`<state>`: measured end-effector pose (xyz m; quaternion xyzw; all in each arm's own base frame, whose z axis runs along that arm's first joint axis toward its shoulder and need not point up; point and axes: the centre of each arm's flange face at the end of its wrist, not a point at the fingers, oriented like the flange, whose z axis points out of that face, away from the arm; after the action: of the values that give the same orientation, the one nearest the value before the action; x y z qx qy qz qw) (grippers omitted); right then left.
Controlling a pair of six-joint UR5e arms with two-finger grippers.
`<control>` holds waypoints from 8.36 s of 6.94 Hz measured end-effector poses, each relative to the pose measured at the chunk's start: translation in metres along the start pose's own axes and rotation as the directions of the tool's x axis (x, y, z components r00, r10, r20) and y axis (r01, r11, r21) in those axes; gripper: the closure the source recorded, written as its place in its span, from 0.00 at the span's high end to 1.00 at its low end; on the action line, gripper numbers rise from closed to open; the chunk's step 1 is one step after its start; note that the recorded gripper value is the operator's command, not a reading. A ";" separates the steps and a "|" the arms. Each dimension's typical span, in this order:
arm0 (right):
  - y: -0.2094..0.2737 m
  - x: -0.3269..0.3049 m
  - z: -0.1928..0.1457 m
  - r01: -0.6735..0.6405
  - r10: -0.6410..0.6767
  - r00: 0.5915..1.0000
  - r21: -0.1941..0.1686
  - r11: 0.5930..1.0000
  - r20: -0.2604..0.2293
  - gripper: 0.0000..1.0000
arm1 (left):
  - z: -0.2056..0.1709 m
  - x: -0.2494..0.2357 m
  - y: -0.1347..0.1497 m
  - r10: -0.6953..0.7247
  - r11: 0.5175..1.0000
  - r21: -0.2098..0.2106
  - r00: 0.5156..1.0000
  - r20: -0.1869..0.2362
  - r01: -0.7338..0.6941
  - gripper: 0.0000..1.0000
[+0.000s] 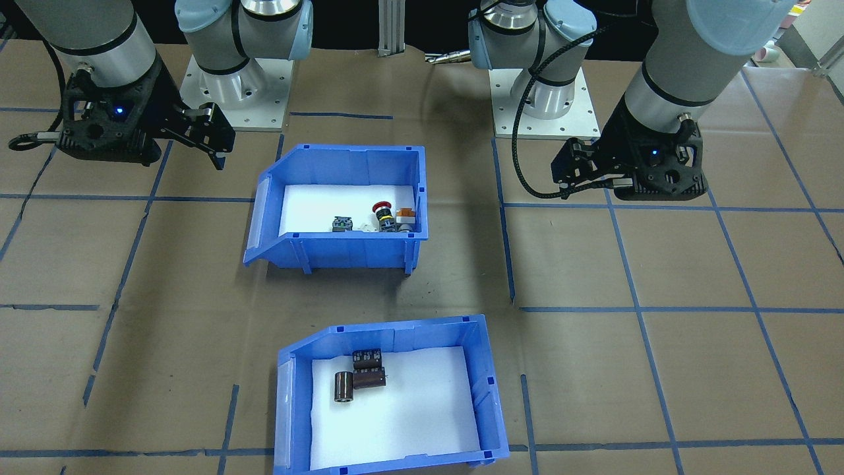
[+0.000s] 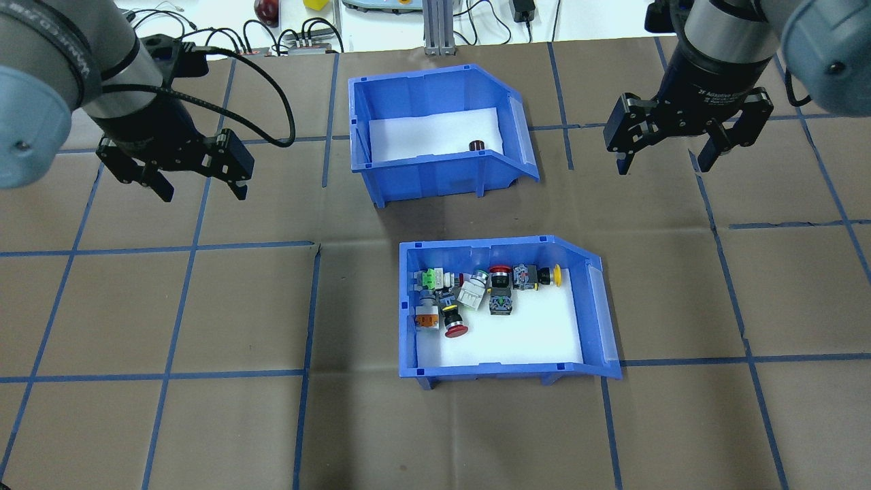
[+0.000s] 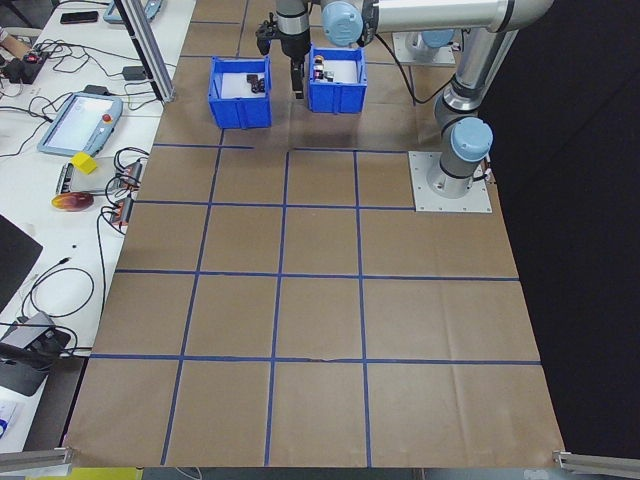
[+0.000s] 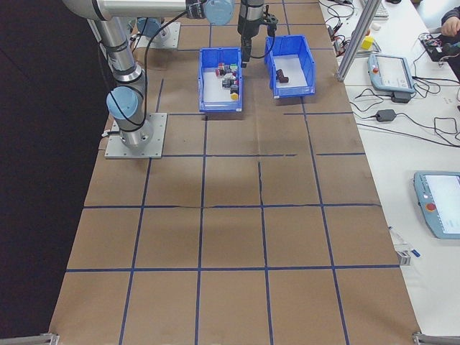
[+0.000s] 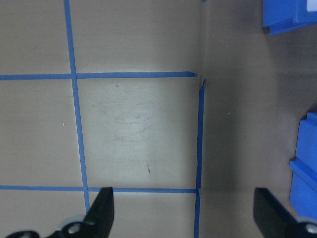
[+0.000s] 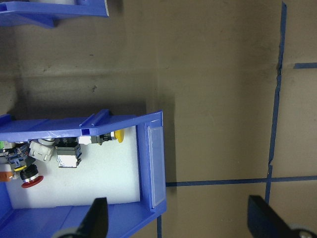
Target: Place button box in front
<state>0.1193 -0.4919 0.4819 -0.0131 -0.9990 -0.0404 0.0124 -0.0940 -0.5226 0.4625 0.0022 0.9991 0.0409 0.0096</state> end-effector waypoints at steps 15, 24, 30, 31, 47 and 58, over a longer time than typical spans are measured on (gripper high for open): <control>-0.046 -0.013 0.013 0.432 -0.432 0.902 -0.016 0.902 0.010 1.00 | 0.002 0.070 0.077 -0.622 0.783 -0.088 0.776 -0.104 0.616 0.99; -0.141 -0.252 0.080 0.984 -0.984 0.170 -0.049 0.172 -0.050 1.00 | 0.107 0.237 0.197 -0.999 0.014 -0.147 0.018 0.032 0.989 0.97; -0.143 -0.316 0.154 0.997 -0.992 -0.069 -0.042 -0.065 -0.103 1.00 | 0.180 0.246 0.221 -0.997 -0.031 -0.319 -0.008 0.073 0.947 0.96; -0.144 -0.312 0.171 0.997 -0.992 -0.068 -0.041 -0.064 -0.107 1.00 | 0.180 0.247 0.222 -0.996 -0.040 -0.329 -0.013 0.083 0.944 0.96; -0.160 -0.037 0.111 0.986 -0.972 0.114 -0.096 0.136 -0.205 0.06 | 0.229 0.284 0.211 -0.995 -0.005 -0.413 -0.046 -0.089 0.911 0.00; -0.031 0.156 0.110 0.998 -0.991 0.012 -0.059 0.020 -0.133 0.06 | 0.176 0.203 -0.035 -0.977 0.072 -0.362 -0.006 -0.211 0.929 0.02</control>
<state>-0.0402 -0.5101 0.3737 0.6926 -0.7196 -0.0127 0.0493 -0.2938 -0.5426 0.2806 -0.6854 0.7030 0.0808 -0.1720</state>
